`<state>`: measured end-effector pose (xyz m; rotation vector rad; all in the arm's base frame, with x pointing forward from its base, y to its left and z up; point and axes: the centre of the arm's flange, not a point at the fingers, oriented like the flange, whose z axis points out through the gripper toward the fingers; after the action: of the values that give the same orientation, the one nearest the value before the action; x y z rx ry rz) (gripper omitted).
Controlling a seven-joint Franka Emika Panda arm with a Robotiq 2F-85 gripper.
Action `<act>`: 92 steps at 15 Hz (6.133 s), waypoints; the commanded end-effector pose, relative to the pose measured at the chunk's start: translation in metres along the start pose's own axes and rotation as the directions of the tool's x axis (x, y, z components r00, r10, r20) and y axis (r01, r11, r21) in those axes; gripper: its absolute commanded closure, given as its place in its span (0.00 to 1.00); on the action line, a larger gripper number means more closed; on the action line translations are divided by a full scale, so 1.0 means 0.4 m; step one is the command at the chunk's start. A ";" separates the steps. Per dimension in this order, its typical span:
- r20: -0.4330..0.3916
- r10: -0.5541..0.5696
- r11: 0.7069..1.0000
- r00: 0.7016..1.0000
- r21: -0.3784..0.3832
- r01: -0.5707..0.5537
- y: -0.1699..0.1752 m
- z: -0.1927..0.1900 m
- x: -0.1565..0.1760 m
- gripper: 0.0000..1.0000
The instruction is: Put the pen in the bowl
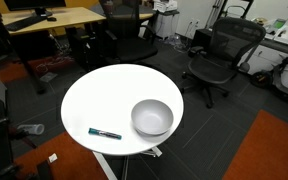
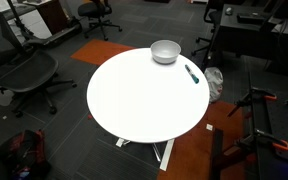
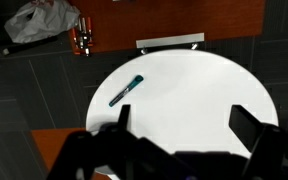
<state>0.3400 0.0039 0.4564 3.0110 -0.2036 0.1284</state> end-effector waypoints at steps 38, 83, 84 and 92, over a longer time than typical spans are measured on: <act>0.169 0.749 0.646 0.641 0.028 -0.763 0.275 0.816 0.341 0.00; -0.110 0.659 0.751 0.744 0.048 -0.659 0.393 0.496 0.629 0.95; -0.110 0.665 0.746 0.738 0.056 -0.664 0.399 0.495 0.650 0.95; 0.029 0.689 0.722 0.725 0.062 -0.689 0.422 0.598 0.804 0.95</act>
<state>0.6197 -0.2142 0.2759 2.7950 -1.3260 0.2683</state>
